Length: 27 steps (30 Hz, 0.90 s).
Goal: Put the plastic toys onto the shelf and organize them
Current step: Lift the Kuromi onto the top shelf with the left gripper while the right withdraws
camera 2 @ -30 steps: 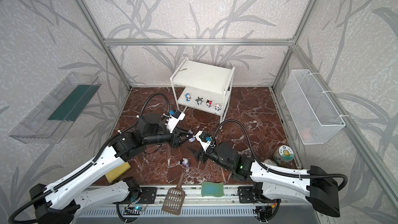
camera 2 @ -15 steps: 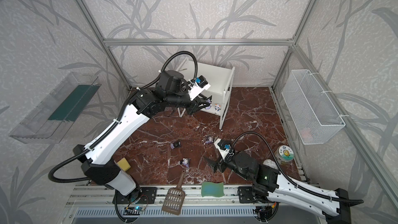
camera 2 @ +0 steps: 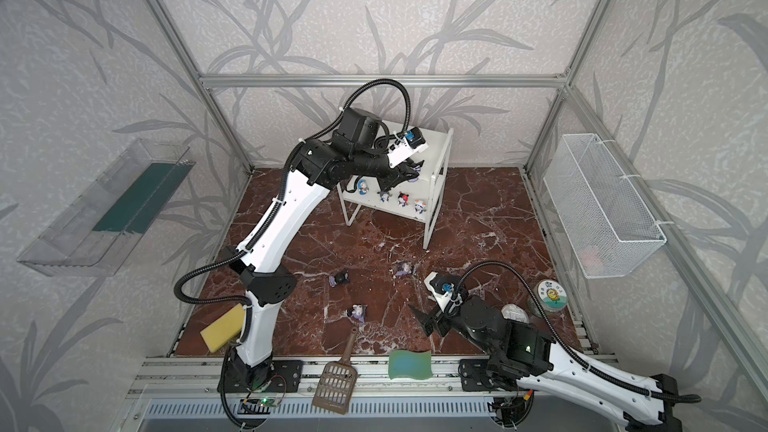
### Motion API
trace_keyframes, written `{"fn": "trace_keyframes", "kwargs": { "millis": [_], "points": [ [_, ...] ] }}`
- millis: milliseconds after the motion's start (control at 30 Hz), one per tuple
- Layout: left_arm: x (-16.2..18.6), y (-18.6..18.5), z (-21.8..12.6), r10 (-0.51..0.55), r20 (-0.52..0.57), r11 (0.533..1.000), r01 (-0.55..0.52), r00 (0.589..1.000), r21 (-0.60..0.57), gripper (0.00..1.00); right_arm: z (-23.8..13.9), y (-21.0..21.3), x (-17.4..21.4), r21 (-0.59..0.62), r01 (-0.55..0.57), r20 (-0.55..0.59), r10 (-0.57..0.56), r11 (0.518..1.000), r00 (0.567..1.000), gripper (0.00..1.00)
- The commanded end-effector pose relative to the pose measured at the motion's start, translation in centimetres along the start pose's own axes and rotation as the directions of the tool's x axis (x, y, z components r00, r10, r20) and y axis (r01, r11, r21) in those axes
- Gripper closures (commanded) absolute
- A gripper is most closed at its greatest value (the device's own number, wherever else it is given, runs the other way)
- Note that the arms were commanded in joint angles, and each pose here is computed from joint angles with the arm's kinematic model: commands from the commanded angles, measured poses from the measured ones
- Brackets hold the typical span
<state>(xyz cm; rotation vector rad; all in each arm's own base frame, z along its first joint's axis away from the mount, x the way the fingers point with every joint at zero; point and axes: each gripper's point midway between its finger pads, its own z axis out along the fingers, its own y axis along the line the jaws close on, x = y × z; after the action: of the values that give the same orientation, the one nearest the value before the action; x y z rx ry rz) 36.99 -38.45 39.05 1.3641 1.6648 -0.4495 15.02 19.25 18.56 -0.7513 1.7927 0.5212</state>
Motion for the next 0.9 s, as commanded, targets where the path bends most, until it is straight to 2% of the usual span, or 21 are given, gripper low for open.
{"fn": "trace_keyframes", "kwargs": {
  "millis": [0,300,567,867],
  "points": [
    [-0.8,0.2,0.0,0.065,0.032,0.998,-0.065,0.997,-0.004,0.77,-0.5,-0.5,-0.2,0.02,0.001,0.019,-0.002,1.0,1.0,0.01],
    [-2.1,0.9,0.9,0.035,0.114,0.999,-0.036,0.993,0.006,0.76,-0.7,-0.7,-0.3,0.028,-0.001,0.037,0.0,1.0,0.999,0.01],
    [-2.2,1.1,2.2,0.011,0.136,1.0,-0.014,0.991,0.018,0.75,-0.7,-0.6,0.0,0.025,-0.003,0.021,0.002,1.0,1.0,0.01],
    [-2.0,1.8,2.7,-0.002,0.139,1.0,0.001,0.99,0.005,0.66,-0.6,-0.6,0.2,0.022,-0.005,0.019,0.004,1.0,1.0,0.01]
  ]
}}
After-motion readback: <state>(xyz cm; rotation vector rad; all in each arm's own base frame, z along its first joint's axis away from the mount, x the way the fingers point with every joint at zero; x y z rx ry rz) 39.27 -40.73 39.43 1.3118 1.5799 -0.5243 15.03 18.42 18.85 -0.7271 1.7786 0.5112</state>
